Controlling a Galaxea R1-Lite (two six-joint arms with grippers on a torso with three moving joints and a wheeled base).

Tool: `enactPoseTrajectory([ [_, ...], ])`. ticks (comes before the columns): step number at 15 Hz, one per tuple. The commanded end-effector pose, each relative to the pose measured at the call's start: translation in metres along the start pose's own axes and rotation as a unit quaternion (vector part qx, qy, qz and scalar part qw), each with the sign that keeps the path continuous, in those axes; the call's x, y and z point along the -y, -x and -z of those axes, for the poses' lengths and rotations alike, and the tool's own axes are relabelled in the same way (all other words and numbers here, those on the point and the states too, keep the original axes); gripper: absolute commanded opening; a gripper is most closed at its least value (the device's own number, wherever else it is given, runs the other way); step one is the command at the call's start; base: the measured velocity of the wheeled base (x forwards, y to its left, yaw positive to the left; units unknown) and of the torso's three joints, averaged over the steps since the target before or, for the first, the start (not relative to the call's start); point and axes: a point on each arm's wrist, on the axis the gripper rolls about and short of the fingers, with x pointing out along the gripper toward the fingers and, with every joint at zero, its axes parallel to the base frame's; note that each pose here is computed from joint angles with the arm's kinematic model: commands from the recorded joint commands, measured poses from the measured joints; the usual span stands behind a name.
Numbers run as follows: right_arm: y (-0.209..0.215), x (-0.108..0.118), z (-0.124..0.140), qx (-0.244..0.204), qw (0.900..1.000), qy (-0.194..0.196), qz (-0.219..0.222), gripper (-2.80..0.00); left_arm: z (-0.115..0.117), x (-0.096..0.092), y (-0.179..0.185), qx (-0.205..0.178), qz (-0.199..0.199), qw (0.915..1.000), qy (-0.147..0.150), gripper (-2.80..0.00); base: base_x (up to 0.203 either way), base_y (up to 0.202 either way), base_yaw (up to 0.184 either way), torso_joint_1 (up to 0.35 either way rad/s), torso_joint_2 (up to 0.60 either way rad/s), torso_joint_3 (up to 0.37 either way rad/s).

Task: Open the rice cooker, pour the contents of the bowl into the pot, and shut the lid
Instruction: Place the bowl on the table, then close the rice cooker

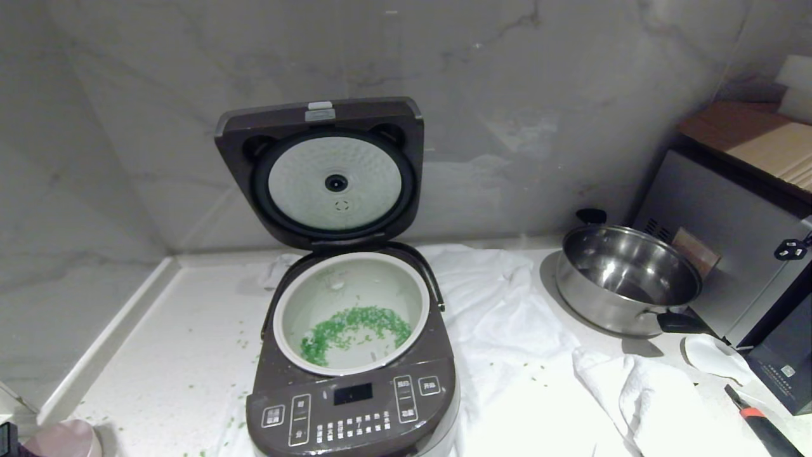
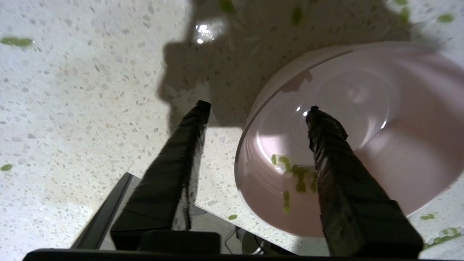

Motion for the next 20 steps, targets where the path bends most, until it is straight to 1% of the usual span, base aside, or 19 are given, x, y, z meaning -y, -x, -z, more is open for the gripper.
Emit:
enactPoseTrajectory([
  [1, -0.002, 0.000, 0.001, -0.006, 1.000, 0.001, 0.001, -2.80, -0.003, 0.002, 0.016, 0.026, -0.005, 0.9996, -0.004, 0.00, 0.000, 0.000, 0.000, 0.000, 0.00, 0.000],
  [2, -0.002, 0.000, 0.003, -0.008, 1.000, 0.001, 0.001, -2.80, -0.003, 0.005, 0.025, 0.035, -0.006, 0.9993, -0.008, 0.00, 0.000, 0.000, 0.000, 0.000, 0.00, 0.000],
  [4, -0.002, 0.000, 0.003, -0.008, 1.000, 0.001, 0.001, -2.80, 0.001, 0.015, 0.044, 0.034, 0.001, 0.9992, -0.020, 0.00, 0.000, 0.000, 0.000, 0.000, 0.00, 0.000],
  [6, -0.002, 0.000, 0.003, -0.008, 1.000, 0.002, 0.000, -2.80, 0.005, 0.030, 0.072, 0.034, 0.032, 0.9983, -0.034, 0.00, 0.000, 0.000, 0.000, 0.000, 0.00, 0.000],
  [8, -0.002, 0.000, 0.004, -0.008, 1.000, 0.002, 0.000, -2.80, 0.008, 0.049, 0.102, 0.037, 0.065, 0.9956, -0.056, 0.00, 0.000, 0.000, 0.000, 0.000, 0.00, 0.000],
  [11, -0.003, 0.000, 0.007, -0.012, 1.000, 0.002, 0.000, -2.80, 0.021, 0.079, 0.125, 0.038, 0.093, 0.9894, -0.104, 0.00, 0.000, 0.000, 0.000, 0.000, 0.00, 0.000],
  [12, -0.003, 0.000, 0.007, -0.013, 1.000, 0.002, 0.000, -2.80, 0.028, 0.087, 0.129, 0.035, 0.098, 0.9875, -0.119, -2.80, 0.000, 0.000, 0.000, 0.000, 0.00, 0.000],
  [17, -0.003, 0.000, 0.009, -0.016, 1.000, 0.003, -0.003, -2.80, 0.060, 0.120, 0.135, 0.006, 0.124, 0.9754, -0.182, -2.80, 0.000, 0.000, 0.000, 0.000, 0.00, 0.000],
  [19, -0.003, 0.000, 0.009, -0.016, 1.000, 0.002, -0.003, -2.80, 0.071, 0.129, 0.142, 0.017, 0.154, 0.9666, -0.205, -2.80, 0.000, 0.000, 0.000, 0.000, 0.00, 0.000],
  [20, -0.003, 0.000, 0.009, -0.016, 1.000, 0.001, -0.002, -2.80, 0.075, 0.133, 0.147, 0.029, 0.177, 0.9597, -0.217, -2.80, 0.000, 0.000, 0.000, 0.000, 0.00, 0.000],
])
